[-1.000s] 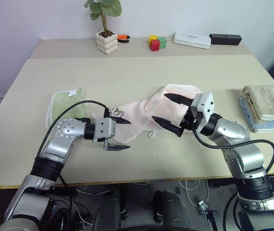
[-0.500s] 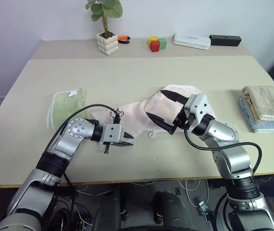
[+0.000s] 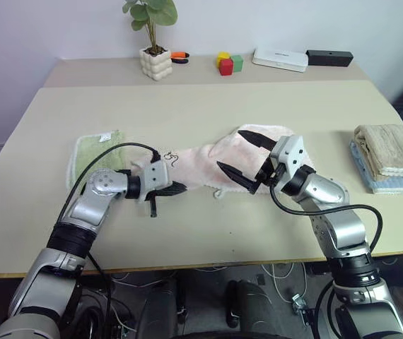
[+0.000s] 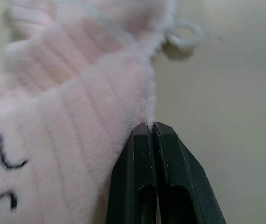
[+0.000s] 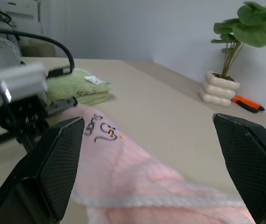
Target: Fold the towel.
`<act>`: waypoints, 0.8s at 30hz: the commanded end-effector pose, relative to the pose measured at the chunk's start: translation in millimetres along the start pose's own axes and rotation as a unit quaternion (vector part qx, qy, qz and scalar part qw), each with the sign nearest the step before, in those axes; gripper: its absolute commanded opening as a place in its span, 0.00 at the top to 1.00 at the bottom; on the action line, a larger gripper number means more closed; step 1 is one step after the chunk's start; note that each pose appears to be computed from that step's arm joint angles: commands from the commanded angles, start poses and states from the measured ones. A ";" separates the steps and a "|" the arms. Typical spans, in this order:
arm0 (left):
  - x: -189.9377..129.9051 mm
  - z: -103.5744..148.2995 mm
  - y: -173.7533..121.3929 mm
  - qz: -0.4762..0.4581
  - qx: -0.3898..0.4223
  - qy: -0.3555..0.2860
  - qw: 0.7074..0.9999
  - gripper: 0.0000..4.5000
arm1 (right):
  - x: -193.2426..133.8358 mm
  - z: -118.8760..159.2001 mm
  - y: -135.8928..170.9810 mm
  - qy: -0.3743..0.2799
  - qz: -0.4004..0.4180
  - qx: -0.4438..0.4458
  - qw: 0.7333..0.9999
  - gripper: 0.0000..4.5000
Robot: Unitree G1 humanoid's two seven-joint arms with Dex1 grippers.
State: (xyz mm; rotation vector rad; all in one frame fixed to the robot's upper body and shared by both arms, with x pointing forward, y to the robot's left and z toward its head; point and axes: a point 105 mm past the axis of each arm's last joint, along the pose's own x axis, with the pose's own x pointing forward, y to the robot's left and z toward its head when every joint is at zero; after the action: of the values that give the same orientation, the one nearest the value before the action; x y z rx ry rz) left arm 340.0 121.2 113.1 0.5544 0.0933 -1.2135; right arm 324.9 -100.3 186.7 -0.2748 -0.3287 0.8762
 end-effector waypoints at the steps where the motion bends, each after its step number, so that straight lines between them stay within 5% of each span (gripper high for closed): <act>1: -21.0 25.9 22.8 0.043 0.010 -0.044 0.998 0.99 | 2.8 5.3 -28.0 0.000 -0.061 -0.042 0.997 0.00; 10: -30.3 37.1 26.2 0.059 -0.019 -0.077 0.995 0.99 | 5.7 5.9 -36.2 -0.001 -0.064 -0.049 0.997 0.00; 17: -50.3 47.1 1.8 0.014 -0.002 -0.111 0.994 0.99 | -6.2 -8.5 -97.5 0.083 -0.175 -0.138 0.971 0.00; 20: -58.3 46.3 -9.4 0.003 -0.015 -0.118 0.993 0.99 | -16.0 -28.5 -122.1 0.175 -0.200 -0.227 0.937 0.00; 24: -63.9 46.9 -26.5 -0.008 -0.033 -0.131 0.991 0.99 | -20.1 -35.9 -145.1 0.200 -0.236 -0.221 0.925 0.00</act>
State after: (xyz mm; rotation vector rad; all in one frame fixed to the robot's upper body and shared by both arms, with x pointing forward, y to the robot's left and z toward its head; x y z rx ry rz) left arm 288.7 149.9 152.3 0.3261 -0.0279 -1.2696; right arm 425.7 -209.8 187.6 -0.7420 -0.1370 0.2645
